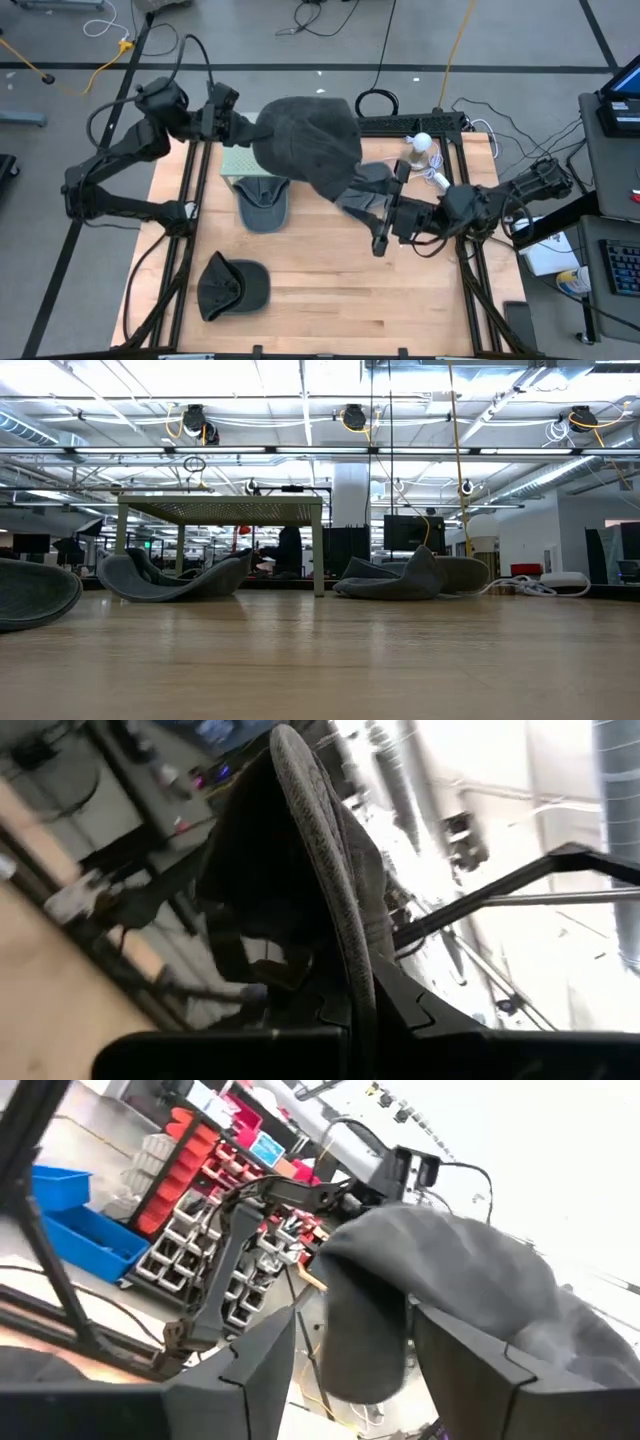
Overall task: Pick & Place hat
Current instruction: Put the black cap on the shelf
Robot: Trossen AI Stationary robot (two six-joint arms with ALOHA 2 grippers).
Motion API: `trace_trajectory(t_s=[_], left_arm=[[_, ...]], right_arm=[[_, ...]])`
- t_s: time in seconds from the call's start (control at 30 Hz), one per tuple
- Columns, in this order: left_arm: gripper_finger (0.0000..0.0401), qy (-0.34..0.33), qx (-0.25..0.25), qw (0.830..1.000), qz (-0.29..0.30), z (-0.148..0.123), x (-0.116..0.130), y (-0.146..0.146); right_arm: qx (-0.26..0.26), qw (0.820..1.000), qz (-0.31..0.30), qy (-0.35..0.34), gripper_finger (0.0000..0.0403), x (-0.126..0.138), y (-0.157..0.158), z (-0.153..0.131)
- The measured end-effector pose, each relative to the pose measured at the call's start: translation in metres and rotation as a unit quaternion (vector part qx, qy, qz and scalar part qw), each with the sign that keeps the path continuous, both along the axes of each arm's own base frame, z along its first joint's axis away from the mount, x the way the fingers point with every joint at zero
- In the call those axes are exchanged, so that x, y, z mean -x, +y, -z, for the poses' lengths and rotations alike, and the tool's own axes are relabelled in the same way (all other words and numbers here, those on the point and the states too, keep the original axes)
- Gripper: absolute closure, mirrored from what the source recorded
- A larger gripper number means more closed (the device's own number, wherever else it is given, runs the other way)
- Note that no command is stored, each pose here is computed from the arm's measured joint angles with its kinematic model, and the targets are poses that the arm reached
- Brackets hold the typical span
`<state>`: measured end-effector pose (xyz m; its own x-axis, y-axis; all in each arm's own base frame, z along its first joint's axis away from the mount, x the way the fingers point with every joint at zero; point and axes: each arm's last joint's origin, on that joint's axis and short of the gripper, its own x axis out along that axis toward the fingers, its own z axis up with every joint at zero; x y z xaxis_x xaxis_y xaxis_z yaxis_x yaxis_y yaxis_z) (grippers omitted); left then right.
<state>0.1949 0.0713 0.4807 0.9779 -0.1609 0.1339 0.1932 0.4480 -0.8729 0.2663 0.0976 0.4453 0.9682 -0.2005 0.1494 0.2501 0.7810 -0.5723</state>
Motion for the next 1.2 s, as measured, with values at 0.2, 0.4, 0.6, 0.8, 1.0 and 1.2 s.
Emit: trace_trajectory(t_s=[0.2,0.4,0.6,0.8,1.0,1.2], left_arm=[[0.0393,0.050,0.029,0.998,0.018,0.009,0.007,0.013],[0.0393,0.067,0.046,0.996,0.028,0.012,0.015,0.024],[0.0393,0.083,0.054,0.995,0.004,0.016,0.026,0.042],[0.0393,0.089,0.073,0.993,-0.023,0.019,0.041,0.063],[0.0393,0.089,0.096,0.990,-0.061,0.020,0.058,0.085],[0.0393,0.089,0.116,0.983,-0.109,0.025,0.076,0.108]], right_arm=[[0.004,1.000,-0.018,0.009,0.0210,0.003,0.010,0.002],[0.004,1.000,-0.028,0.009,0.0213,0.005,0.015,0.002],[0.003,1.000,-0.029,0.007,0.0215,0.006,0.015,0.002],[0.003,1.000,-0.029,0.007,0.0216,0.006,0.015,0.002],[0.005,1.000,-0.028,0.007,0.0219,0.005,0.015,0.002],[0.005,1.000,-0.027,0.008,0.0220,0.005,0.015,0.002]])
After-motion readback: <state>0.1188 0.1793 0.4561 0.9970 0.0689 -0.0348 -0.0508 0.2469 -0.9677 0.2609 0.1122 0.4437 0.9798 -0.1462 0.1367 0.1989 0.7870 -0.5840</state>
